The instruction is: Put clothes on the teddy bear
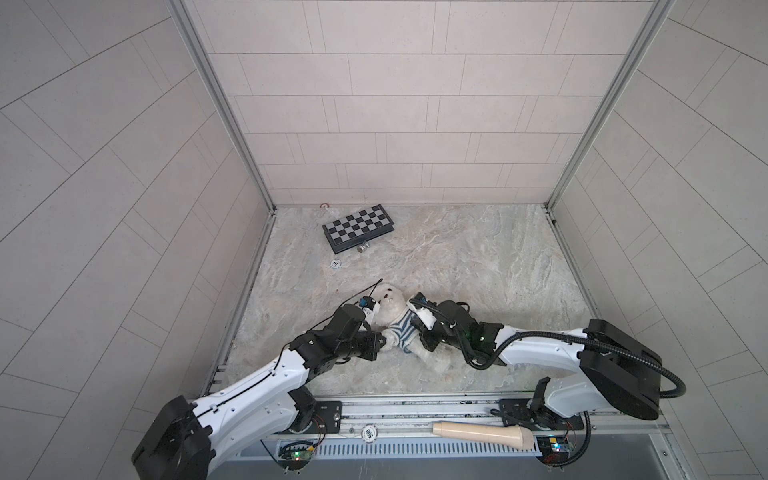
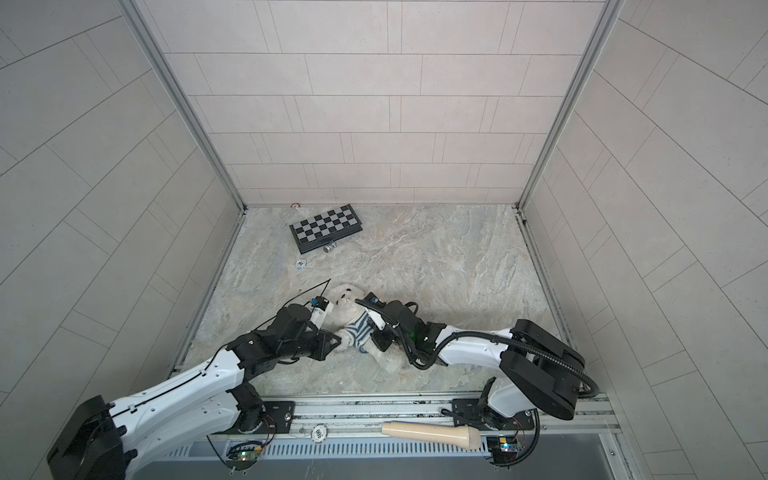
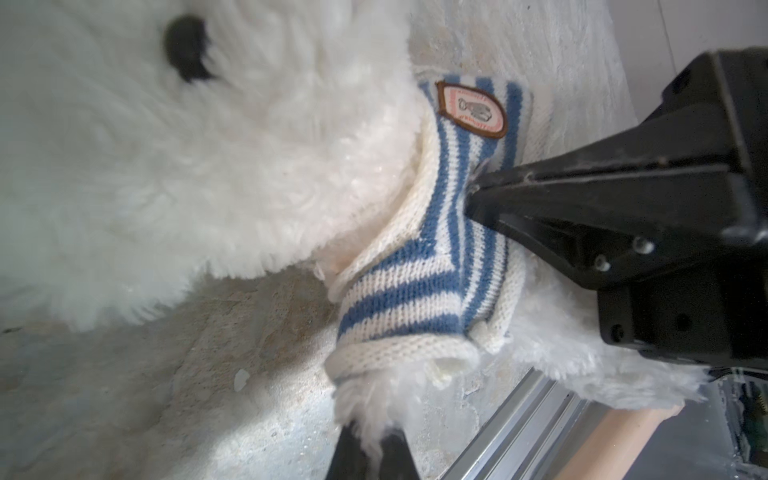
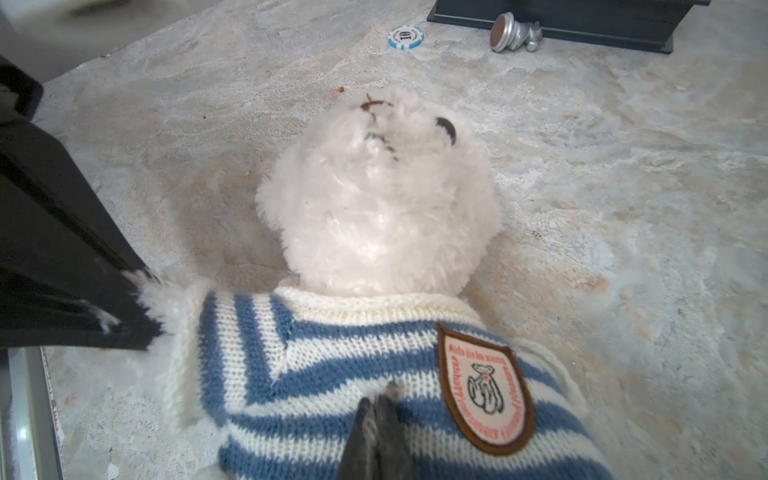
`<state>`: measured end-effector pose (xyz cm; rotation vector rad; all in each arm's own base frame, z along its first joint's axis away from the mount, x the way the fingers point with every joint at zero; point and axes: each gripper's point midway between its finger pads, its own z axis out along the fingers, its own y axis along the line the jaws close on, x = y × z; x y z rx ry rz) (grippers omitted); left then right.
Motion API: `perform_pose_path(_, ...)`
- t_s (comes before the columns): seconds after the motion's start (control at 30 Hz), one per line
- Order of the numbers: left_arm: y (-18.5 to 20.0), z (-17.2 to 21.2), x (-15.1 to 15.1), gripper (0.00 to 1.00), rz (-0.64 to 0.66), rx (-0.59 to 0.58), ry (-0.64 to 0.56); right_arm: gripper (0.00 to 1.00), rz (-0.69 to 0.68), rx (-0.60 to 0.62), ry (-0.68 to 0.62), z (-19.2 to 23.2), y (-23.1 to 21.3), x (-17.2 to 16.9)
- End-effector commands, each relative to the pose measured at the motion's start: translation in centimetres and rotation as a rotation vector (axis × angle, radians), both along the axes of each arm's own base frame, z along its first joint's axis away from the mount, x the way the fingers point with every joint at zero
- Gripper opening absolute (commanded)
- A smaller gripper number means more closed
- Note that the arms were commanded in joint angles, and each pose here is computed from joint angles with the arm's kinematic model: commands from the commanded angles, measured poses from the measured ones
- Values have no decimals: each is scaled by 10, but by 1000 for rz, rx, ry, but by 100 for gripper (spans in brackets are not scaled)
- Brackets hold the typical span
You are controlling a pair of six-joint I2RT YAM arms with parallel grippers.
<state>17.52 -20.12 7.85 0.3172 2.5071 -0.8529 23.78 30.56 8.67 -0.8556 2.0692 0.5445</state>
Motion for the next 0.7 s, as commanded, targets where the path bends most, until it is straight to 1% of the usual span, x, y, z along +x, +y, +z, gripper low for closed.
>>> perform_pose_path(0.0,14,-14,-6,0,46,-11,54,0,-151,-205,74,-48,-57,3)
perform_pose_path(0.07,5,-14,-10,0,13,-56,82,0,-159,-212,77,-50,-59,3)
perform_pose_path(0.13,0,-20,-17,0,-17,-65,125,0,-153,-198,76,-47,-56,3)
perform_pose_path(0.2,-1,-27,-21,0,-28,-44,151,0,-112,-186,78,-43,-49,1)
perform_pose_path(0.3,8,-35,-15,0,19,12,148,0,-62,-160,91,-39,-38,-2)
perform_pose_path(0.33,7,-34,-13,5,32,7,138,0,-56,-154,95,-38,-36,-3)
perform_pose_path(0.4,5,-29,-7,19,61,-19,112,0,-42,-153,94,-38,-32,-6)
perform_pose_path(0.43,4,-26,-4,23,70,-26,97,0,-38,-150,85,-35,-30,-6)
perform_pose_path(0.57,-2,-15,-2,34,91,-45,50,0,-16,-140,71,-27,-22,-9)
perform_pose_path(0.67,-4,-12,-6,39,104,-55,40,0,-7,-139,65,-25,-16,-11)
